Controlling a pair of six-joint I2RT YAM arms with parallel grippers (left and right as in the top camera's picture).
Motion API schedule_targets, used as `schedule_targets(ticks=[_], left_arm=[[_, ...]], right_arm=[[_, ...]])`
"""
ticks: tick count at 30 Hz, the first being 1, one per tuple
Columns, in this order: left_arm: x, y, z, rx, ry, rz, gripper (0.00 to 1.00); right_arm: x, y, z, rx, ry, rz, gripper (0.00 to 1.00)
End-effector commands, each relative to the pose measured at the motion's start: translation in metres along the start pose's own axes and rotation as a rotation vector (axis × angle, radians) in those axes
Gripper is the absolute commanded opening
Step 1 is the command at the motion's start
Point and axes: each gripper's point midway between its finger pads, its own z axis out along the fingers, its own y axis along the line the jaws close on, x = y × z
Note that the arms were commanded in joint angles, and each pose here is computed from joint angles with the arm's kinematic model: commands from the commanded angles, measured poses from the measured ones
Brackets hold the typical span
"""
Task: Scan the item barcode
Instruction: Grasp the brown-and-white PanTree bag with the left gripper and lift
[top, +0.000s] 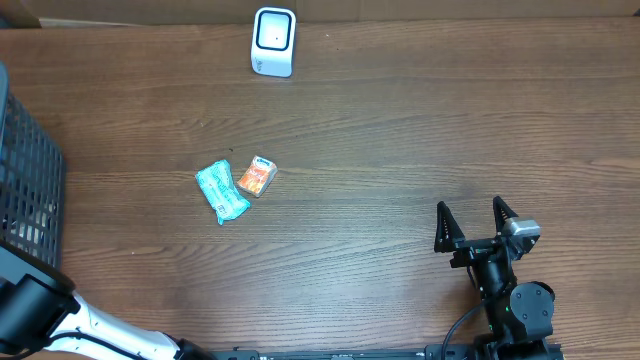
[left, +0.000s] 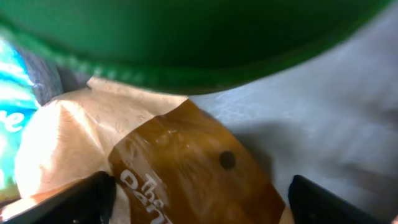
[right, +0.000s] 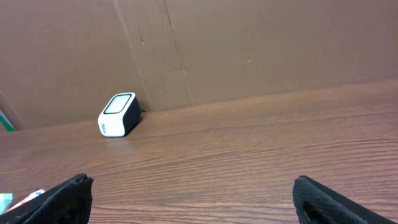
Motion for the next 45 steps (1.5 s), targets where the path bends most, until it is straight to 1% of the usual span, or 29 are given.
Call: schedule_targets(ticks=[1, 2, 3, 4, 5, 6, 8, 9, 13, 18, 21, 22, 24, 25, 28, 34, 35, 36, 38, 40, 42, 43, 45], left_arm=[[0.056, -0.001, 0.046, 0.009, 0.201, -0.003, 0.75], [0.059, 0.000, 0.047, 0.002, 0.217, -0.006, 0.66], [0.061, 0.001, 0.047, -0.002, 0.225, -0.007, 0.60], [0.063, 0.003, 0.046, -0.013, 0.234, -0.006, 0.45], [0.064, 0.003, 0.046, -0.014, 0.237, -0.007, 0.37], [0.065, 0.002, 0.045, -0.013, 0.244, -0.007, 0.21], [0.067, 0.002, 0.044, -0.012, 0.252, -0.007, 0.07], [0.068, 0.002, 0.043, -0.012, 0.258, -0.008, 0.04], [0.060, 0.004, 0.029, -0.029, 0.280, -0.053, 0.04], [0.027, 0.005, -0.013, -0.037, 0.268, -0.105, 0.04], [-0.018, 0.006, -0.065, -0.044, 0.177, -0.116, 0.04], [-0.028, 0.007, -0.078, -0.046, 0.152, -0.116, 0.04], [-0.039, 0.007, -0.098, -0.049, 0.120, -0.115, 0.04], [-0.048, 0.006, -0.115, -0.052, 0.093, -0.120, 0.04], [-0.060, 0.006, -0.138, -0.056, 0.046, -0.152, 0.04], [-0.093, -0.003, -0.217, -0.047, -0.156, -0.262, 0.04], [-0.102, -0.014, -0.240, -0.004, -0.226, -0.280, 0.04], [-0.107, -0.022, -0.252, 0.026, -0.265, -0.274, 0.04], [-0.122, -0.053, -0.298, 0.152, -0.397, -0.223, 0.04], [-0.126, -0.073, -0.330, 0.234, -0.474, -0.198, 0.04], [-0.124, -0.105, -0.371, 0.332, -0.558, -0.132, 0.04], [-0.118, -0.125, -0.395, 0.363, -0.602, -0.087, 0.04], [-0.105, -0.155, -0.424, 0.398, -0.651, -0.004, 0.04]], right_arm=[[0.003, -0.001, 0.000, 0.002, 0.000, -0.004, 1.00], [0.003, -0.001, 0.000, 0.002, -0.001, -0.004, 1.00], [0.003, -0.001, 0.000, 0.002, 0.000, -0.004, 1.00], [0.003, -0.001, 0.000, 0.002, 0.000, -0.004, 1.00], [0.003, -0.001, 0.000, 0.002, 0.000, -0.004, 1.00], [0.003, -0.001, 0.000, 0.002, -0.001, -0.004, 1.00], [0.003, -0.001, 0.000, 0.002, -0.001, -0.004, 1.00], [0.003, -0.001, 0.000, 0.002, -0.001, -0.004, 1.00], [0.003, -0.001, 0.000, 0.002, -0.001, -0.004, 1.00], [0.003, -0.001, 0.000, 0.002, -0.001, -0.004, 1.00], [0.003, -0.001, 0.000, 0.002, -0.001, -0.004, 1.00], [0.003, -0.001, 0.000, 0.002, -0.001, -0.004, 1.00], [0.003, -0.001, 0.000, 0.002, -0.001, -0.004, 1.00], [0.003, -0.001, 0.000, 0.002, -0.001, -0.004, 1.00], [0.003, -0.001, 0.000, 0.002, 0.000, -0.004, 1.00], [0.003, -0.001, 0.000, 0.002, 0.000, -0.004, 1.00], [0.003, -0.001, 0.000, 0.002, -0.001, -0.004, 1.00], [0.003, -0.001, 0.000, 0.002, -0.001, -0.004, 1.00], [0.003, -0.001, 0.000, 0.002, 0.000, -0.004, 1.00], [0.003, -0.001, 0.000, 0.002, -0.001, -0.004, 1.00], [0.003, -0.001, 0.000, 0.002, 0.000, -0.004, 1.00], [0.003, -0.001, 0.000, 0.002, 0.000, -0.004, 1.00], [0.003, -0.001, 0.000, 0.002, -0.001, -0.004, 1.00]])
